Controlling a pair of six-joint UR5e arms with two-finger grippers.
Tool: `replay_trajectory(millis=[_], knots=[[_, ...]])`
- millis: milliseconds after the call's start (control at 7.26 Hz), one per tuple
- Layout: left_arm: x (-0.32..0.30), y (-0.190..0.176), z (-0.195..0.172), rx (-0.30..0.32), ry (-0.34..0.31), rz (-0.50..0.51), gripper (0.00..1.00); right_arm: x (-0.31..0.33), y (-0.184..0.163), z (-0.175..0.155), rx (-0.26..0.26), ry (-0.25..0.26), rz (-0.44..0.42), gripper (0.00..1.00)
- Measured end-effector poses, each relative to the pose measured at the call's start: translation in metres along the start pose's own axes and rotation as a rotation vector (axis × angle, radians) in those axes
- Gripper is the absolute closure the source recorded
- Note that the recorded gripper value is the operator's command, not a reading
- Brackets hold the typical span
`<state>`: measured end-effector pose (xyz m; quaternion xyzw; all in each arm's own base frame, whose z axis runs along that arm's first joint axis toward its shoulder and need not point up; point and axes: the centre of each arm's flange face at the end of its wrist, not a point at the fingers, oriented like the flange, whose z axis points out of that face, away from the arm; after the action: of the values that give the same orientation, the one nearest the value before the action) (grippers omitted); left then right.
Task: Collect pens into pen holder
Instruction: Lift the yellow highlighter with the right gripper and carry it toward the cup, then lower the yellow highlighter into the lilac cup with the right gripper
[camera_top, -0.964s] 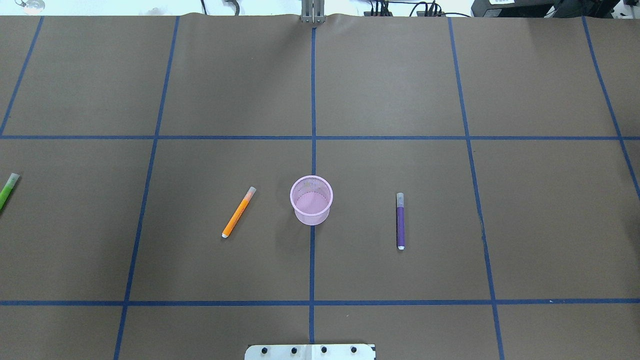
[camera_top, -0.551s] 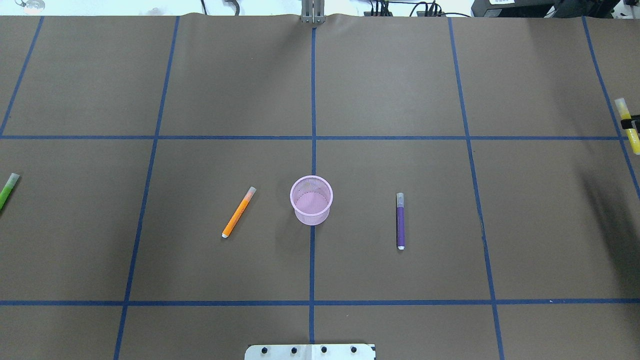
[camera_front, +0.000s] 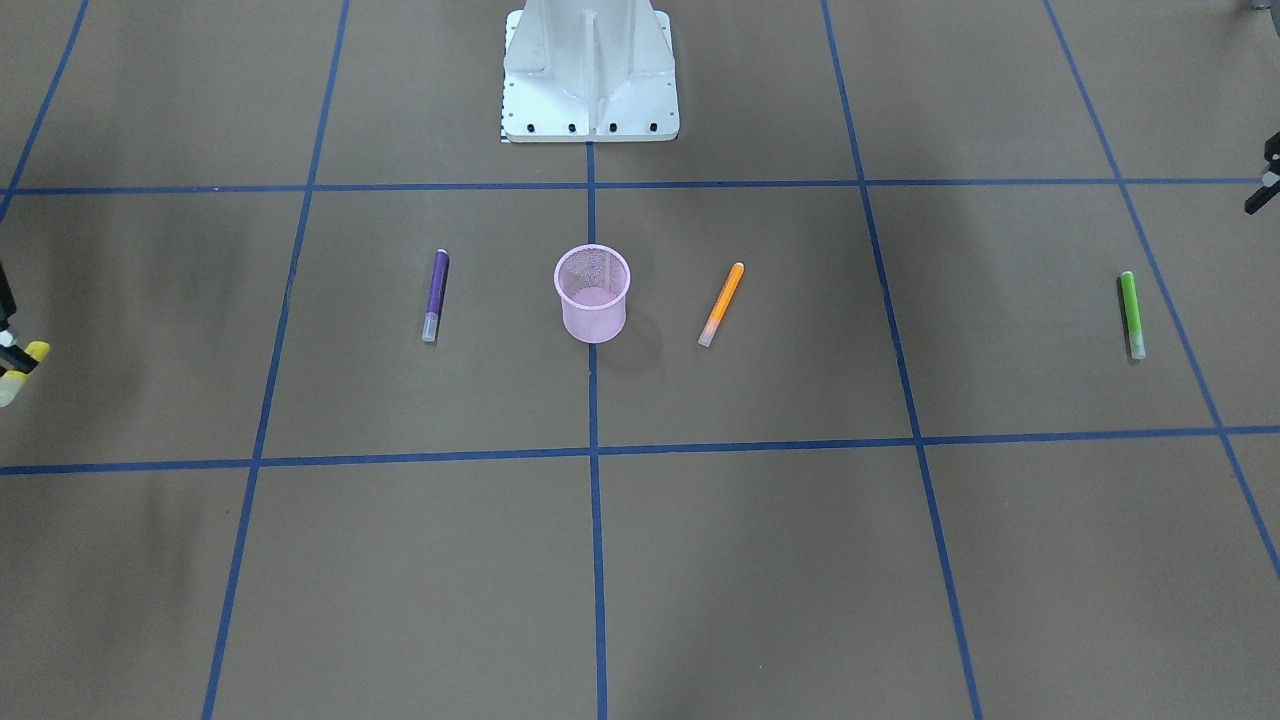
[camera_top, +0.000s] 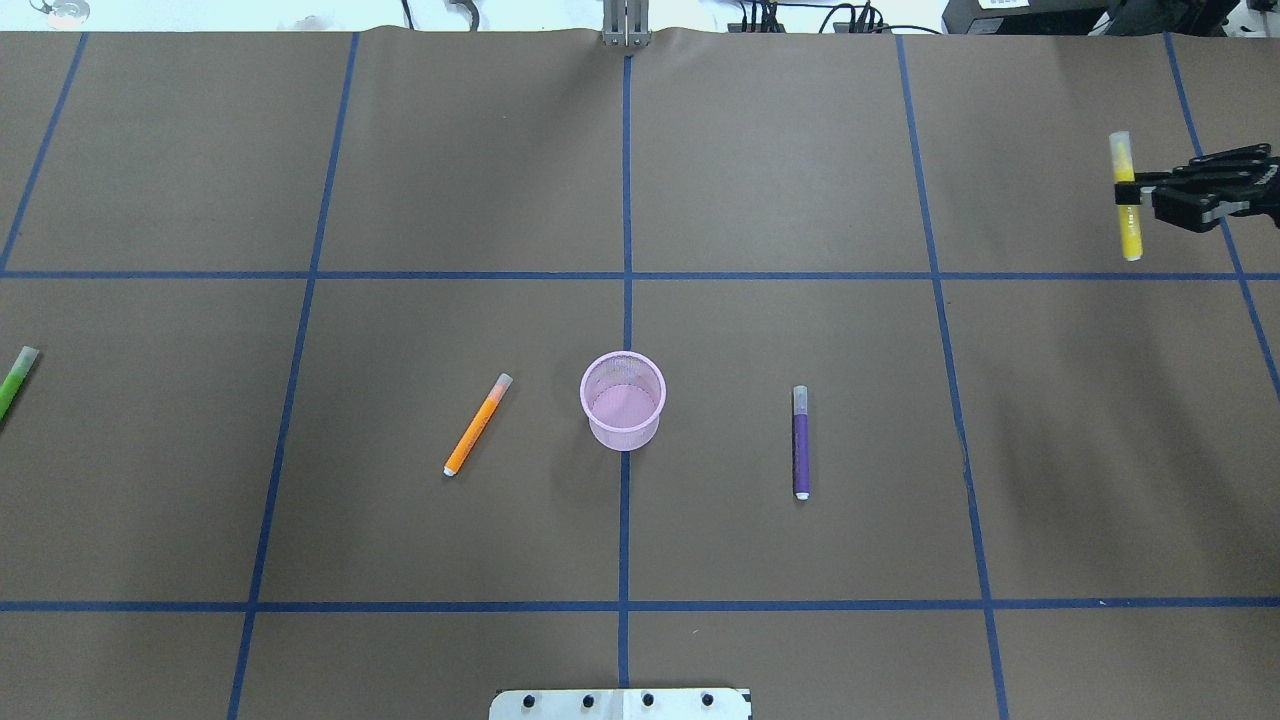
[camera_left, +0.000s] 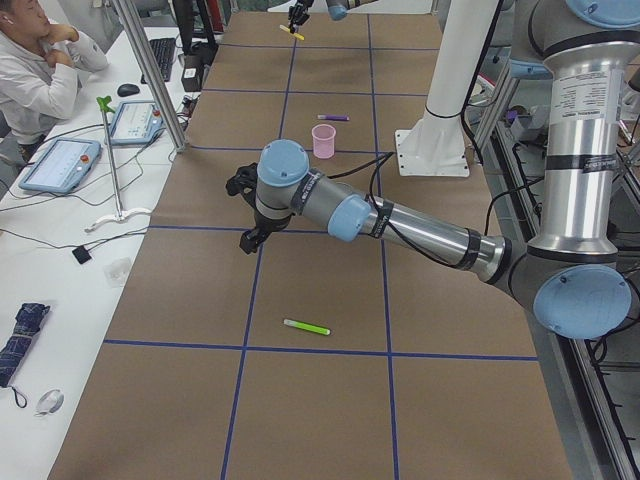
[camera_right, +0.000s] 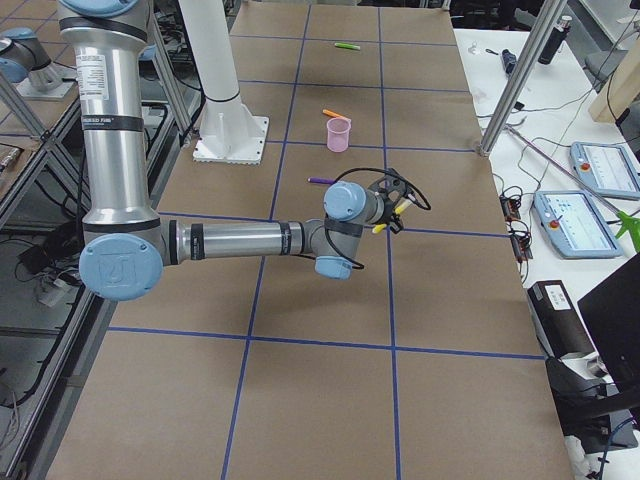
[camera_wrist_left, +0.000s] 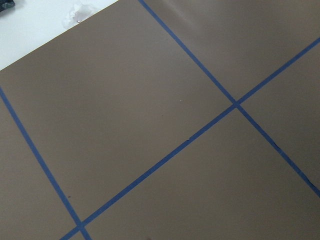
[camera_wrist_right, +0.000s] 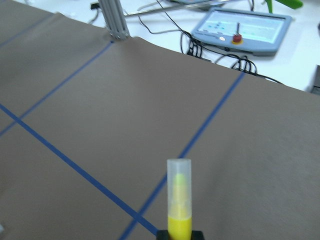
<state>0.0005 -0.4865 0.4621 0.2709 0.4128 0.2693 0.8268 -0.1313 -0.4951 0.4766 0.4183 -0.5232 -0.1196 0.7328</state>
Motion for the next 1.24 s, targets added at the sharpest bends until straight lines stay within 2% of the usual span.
replay_trajectory(millis=[275,551,826,964,1239], knots=[[0.017,-0.024,0.019,-0.009,0.034,-0.011,0.00,-0.086,-0.009,0.060,0.142,-0.049,0.026,1.00],[0.021,-0.042,0.050,-0.043,0.068,-0.036,0.00,-0.183,-0.008,0.129,0.293,-0.062,0.060,1.00],[0.006,-0.045,0.070,-0.072,0.074,-0.076,0.00,-0.278,-0.004,0.175,0.417,-0.075,0.112,1.00],[0.003,-0.045,0.073,-0.077,0.074,-0.082,0.00,-0.321,0.001,0.193,0.445,-0.072,0.134,1.00],[-0.001,-0.043,0.077,-0.085,0.075,-0.092,0.00,-0.382,0.007,0.220,0.430,-0.007,0.146,1.00]])
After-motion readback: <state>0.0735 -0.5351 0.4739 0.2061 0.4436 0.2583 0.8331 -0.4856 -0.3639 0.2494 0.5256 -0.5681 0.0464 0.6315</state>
